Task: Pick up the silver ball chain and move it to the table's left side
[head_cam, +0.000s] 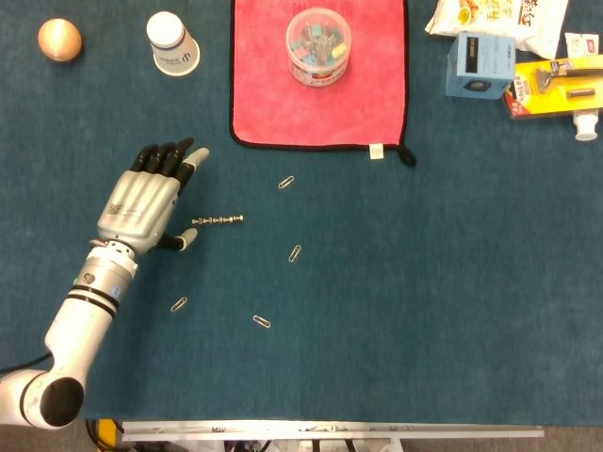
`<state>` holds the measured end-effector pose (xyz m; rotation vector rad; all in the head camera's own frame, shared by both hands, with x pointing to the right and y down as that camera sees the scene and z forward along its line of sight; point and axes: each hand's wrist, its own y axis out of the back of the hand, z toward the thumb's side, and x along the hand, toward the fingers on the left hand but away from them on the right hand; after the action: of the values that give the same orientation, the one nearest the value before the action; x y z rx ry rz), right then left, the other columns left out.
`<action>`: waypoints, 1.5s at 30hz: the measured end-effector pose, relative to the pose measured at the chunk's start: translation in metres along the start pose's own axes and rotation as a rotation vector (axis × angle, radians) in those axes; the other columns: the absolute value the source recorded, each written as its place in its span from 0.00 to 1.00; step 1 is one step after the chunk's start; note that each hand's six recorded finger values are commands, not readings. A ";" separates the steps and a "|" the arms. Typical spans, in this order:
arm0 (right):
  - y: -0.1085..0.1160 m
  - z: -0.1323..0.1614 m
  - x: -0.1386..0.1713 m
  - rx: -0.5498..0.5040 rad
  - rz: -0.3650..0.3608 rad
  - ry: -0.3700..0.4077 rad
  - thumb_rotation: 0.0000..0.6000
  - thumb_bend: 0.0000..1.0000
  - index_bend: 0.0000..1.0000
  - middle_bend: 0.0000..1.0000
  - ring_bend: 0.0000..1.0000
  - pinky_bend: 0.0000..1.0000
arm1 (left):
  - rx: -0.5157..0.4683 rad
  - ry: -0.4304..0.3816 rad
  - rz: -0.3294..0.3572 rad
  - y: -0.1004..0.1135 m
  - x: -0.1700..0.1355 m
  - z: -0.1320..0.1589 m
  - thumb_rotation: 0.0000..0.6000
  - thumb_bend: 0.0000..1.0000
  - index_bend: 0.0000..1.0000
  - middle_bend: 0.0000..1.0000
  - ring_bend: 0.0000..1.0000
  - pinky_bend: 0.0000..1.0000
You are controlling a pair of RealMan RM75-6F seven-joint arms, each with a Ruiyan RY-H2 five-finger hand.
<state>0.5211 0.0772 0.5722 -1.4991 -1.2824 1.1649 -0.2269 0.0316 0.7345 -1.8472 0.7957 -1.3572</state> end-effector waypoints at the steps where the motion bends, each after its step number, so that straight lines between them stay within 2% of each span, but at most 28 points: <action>1: 0.000 0.000 0.000 0.000 0.000 0.000 1.00 0.00 0.07 0.07 0.00 0.00 | 0.001 0.001 -0.003 -0.002 0.001 0.000 1.00 0.23 0.00 0.00 0.00 0.05; 13: 0.003 0.002 0.003 -0.006 -0.010 0.013 1.00 0.00 0.08 0.08 0.00 0.00 | -0.017 -0.002 -0.035 -0.018 0.016 0.004 1.00 0.23 0.00 0.00 0.00 0.05; 23: 0.005 0.005 0.009 -0.020 -0.013 0.042 1.00 0.00 0.08 0.08 0.00 0.00 | 0.024 -0.015 -0.058 -0.025 0.028 0.013 1.00 0.23 0.00 0.00 0.00 0.05; 45: 0.007 0.001 0.007 -0.017 -0.028 0.019 1.00 0.00 0.08 0.08 0.00 0.00 | 0.074 0.025 -0.068 -0.037 0.041 0.007 1.00 0.23 0.00 0.00 0.00 0.05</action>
<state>0.5220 0.0835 0.5641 -1.4966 -1.2990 1.1223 -0.2064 0.0204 0.7850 -1.8173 0.6910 -1.4362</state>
